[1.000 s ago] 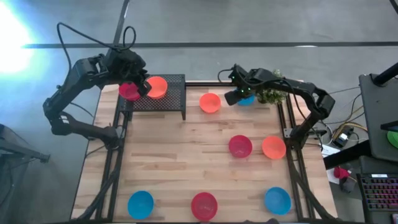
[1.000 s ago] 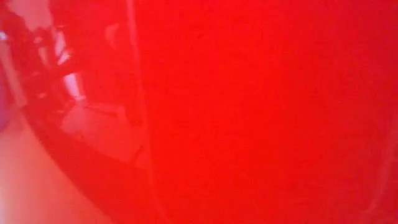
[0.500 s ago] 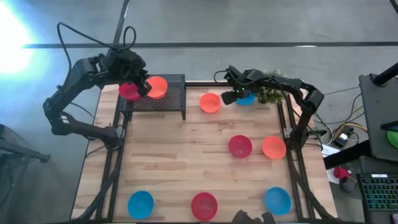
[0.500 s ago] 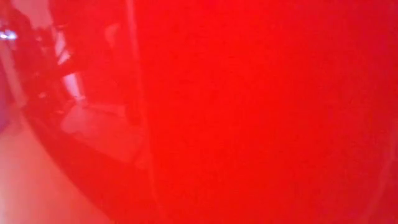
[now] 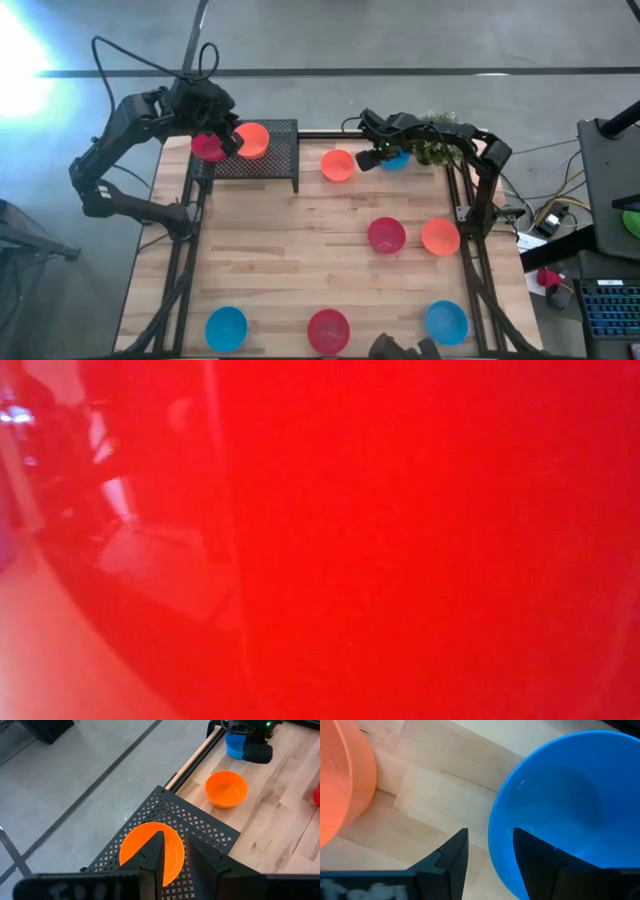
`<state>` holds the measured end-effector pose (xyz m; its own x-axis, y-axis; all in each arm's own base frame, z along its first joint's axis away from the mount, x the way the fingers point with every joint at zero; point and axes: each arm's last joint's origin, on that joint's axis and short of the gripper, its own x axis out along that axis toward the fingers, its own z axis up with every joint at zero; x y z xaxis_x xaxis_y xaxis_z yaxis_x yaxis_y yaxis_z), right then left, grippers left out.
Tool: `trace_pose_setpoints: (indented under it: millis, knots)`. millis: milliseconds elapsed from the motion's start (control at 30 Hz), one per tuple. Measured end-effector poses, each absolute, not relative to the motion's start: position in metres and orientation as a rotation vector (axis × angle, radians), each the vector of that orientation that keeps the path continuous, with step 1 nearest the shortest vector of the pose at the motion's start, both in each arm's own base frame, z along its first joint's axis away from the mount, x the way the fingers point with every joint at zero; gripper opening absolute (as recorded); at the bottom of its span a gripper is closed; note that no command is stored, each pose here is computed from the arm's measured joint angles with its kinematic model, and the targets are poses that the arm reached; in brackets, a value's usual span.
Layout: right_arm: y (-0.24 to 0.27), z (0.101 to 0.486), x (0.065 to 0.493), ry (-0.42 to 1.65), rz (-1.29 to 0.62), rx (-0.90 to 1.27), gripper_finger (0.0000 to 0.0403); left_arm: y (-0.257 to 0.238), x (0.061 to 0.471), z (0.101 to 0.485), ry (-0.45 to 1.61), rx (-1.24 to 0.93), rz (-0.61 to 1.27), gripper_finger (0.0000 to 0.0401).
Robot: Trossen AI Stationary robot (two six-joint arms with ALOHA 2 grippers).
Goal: Pick & Place Mini bowls
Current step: Put the top blue bowl on the shelf
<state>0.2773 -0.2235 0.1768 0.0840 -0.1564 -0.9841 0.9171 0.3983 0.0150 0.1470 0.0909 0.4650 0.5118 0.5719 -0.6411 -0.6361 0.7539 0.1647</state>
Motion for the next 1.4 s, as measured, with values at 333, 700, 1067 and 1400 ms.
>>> trace_pose_setpoints:
  millis: [333,700,1067,1400]
  knots:
    - [-0.224,0.176,0.277,1.232,-0.920,0.778,0.0074,0.091,0.147,0.465,0.733,-0.098,0.729,0.0078]
    - [-0.224,0.176,0.277,1.242,-0.907,0.756,0.0010,0.091,0.147,0.465,0.732,-0.100,0.731,0.0078]
    - [-0.216,0.211,0.290,1.187,-0.835,0.638,0.0008,0.091,0.147,0.465,0.729,-0.108,0.735,0.0078]
    - [-0.164,0.266,0.303,1.220,-0.671,0.365,0.0008,0.091,0.147,0.465,0.727,-0.111,0.736,0.0078]
